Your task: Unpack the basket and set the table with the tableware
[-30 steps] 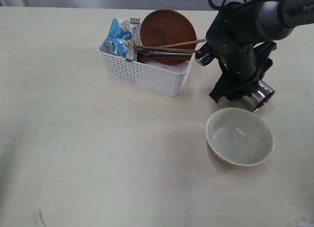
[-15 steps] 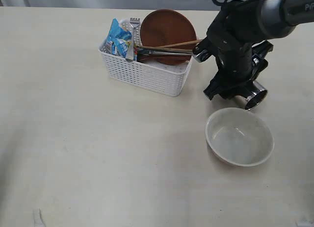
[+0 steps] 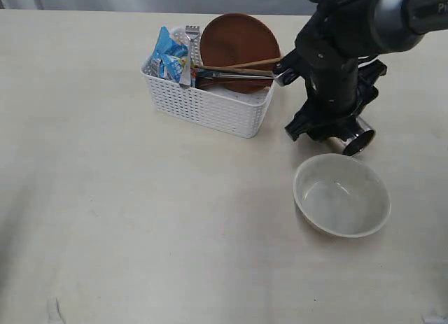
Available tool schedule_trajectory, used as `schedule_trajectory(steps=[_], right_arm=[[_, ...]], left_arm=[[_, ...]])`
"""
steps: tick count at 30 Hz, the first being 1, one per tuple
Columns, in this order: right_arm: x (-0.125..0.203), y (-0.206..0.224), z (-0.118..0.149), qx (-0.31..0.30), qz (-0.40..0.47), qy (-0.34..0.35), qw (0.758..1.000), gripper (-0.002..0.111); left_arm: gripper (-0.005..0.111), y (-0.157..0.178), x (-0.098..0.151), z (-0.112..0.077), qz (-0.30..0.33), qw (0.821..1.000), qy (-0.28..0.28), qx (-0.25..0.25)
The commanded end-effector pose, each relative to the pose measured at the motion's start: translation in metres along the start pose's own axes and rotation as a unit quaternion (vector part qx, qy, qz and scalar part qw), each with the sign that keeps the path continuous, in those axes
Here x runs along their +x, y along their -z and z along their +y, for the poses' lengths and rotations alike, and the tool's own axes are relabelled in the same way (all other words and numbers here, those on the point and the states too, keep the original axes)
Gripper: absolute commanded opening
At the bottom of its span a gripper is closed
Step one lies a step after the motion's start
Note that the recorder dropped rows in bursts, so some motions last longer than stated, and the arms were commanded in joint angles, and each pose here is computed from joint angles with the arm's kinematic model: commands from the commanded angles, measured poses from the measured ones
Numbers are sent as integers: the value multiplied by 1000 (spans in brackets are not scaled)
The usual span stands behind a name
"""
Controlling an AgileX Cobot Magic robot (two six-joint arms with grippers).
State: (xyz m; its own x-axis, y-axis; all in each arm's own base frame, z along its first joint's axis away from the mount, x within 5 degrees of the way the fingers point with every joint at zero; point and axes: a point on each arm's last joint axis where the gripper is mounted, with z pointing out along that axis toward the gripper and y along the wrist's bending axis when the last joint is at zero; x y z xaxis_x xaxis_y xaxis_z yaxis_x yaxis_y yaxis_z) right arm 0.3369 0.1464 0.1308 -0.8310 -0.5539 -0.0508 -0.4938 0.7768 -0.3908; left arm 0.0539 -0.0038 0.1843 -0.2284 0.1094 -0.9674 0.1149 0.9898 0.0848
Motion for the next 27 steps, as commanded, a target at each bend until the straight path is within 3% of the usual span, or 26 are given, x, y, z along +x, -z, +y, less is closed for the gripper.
schedule_trajectory(steps=[1, 5, 14, 27], right_arm=[[-1, 0, 8, -52, 10, -26, 998, 58], [-6, 7, 4, -52, 14, -31, 998, 64], [-15, 27, -6, -50, 13, -33, 998, 64], [-17, 18, 2, -68, 20, -55, 996, 64]], left_arm=[[0, 0, 0, -1, -5, 1000, 4, 5], [0, 0, 0, -1, -5, 1000, 4, 5], [0, 0, 0, -1, -5, 1000, 4, 5], [0, 0, 0, -1, -5, 1000, 4, 5]])
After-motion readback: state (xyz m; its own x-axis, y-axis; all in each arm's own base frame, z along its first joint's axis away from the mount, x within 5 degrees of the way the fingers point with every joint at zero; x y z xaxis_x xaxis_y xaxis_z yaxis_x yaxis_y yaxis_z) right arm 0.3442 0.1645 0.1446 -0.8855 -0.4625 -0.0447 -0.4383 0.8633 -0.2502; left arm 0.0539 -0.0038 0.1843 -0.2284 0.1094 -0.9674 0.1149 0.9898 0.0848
